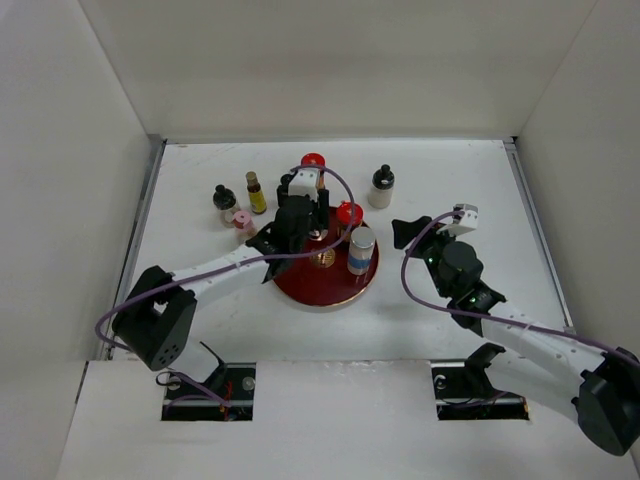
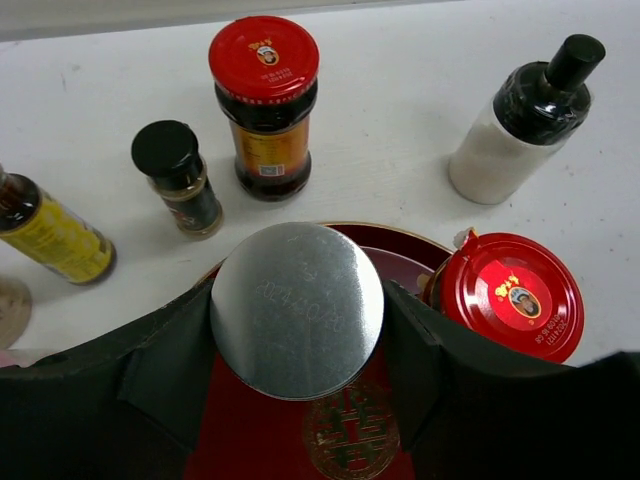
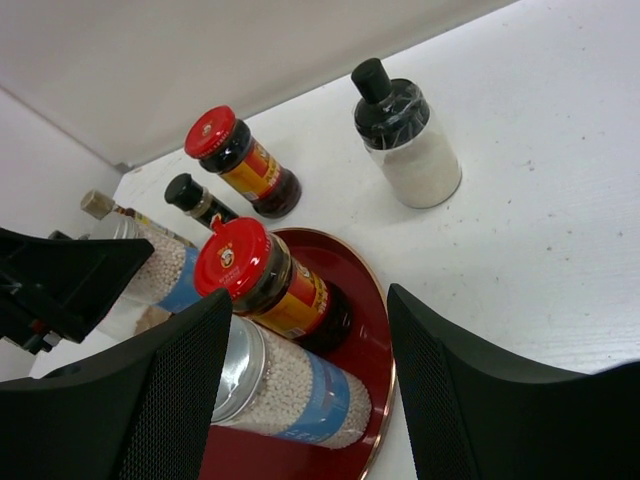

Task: Organize the condiment bottles

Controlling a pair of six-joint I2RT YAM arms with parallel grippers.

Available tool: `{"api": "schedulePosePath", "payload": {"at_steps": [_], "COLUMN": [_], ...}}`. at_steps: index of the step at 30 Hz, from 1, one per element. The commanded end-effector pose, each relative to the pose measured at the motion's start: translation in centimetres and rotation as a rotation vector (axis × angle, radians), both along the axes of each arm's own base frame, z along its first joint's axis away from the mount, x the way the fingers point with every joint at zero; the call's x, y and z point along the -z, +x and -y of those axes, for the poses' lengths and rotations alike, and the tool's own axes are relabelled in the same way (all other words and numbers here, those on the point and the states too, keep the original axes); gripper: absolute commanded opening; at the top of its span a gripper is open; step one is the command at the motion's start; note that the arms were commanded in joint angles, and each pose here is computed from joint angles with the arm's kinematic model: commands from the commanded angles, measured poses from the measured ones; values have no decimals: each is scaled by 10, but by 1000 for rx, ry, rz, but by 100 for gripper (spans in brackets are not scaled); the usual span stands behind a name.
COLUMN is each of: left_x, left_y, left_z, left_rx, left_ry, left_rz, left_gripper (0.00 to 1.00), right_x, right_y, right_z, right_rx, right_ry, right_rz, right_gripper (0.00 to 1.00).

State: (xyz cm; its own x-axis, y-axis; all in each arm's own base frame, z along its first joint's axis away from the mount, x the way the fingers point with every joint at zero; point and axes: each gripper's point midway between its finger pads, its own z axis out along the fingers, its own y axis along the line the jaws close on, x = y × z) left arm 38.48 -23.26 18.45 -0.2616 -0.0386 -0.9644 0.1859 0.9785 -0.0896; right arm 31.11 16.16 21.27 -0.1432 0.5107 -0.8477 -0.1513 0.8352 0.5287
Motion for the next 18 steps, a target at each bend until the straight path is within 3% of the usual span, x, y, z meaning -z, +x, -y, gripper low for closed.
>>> {"api": "schedulePosePath", "payload": {"at_steps": [1,14,18], "left_x": [-48,-38,-31], "left_y": [10,43,46], "left_z": [23,38,43], "left_rx": [32,25,31], "left_ry": [-161,-135,-138], "left_rz": [134,155,144], "left_gripper": [33,34,41], "right_x": [-16,-12,-10], "right_y": [1,3,3], "right_z": [-7,-11,-12], "right_rx": [-19,-27,-27], "right_ry": [30,14,14], "right_rz": [50,39,34], "right_gripper": [68,68,68]}}
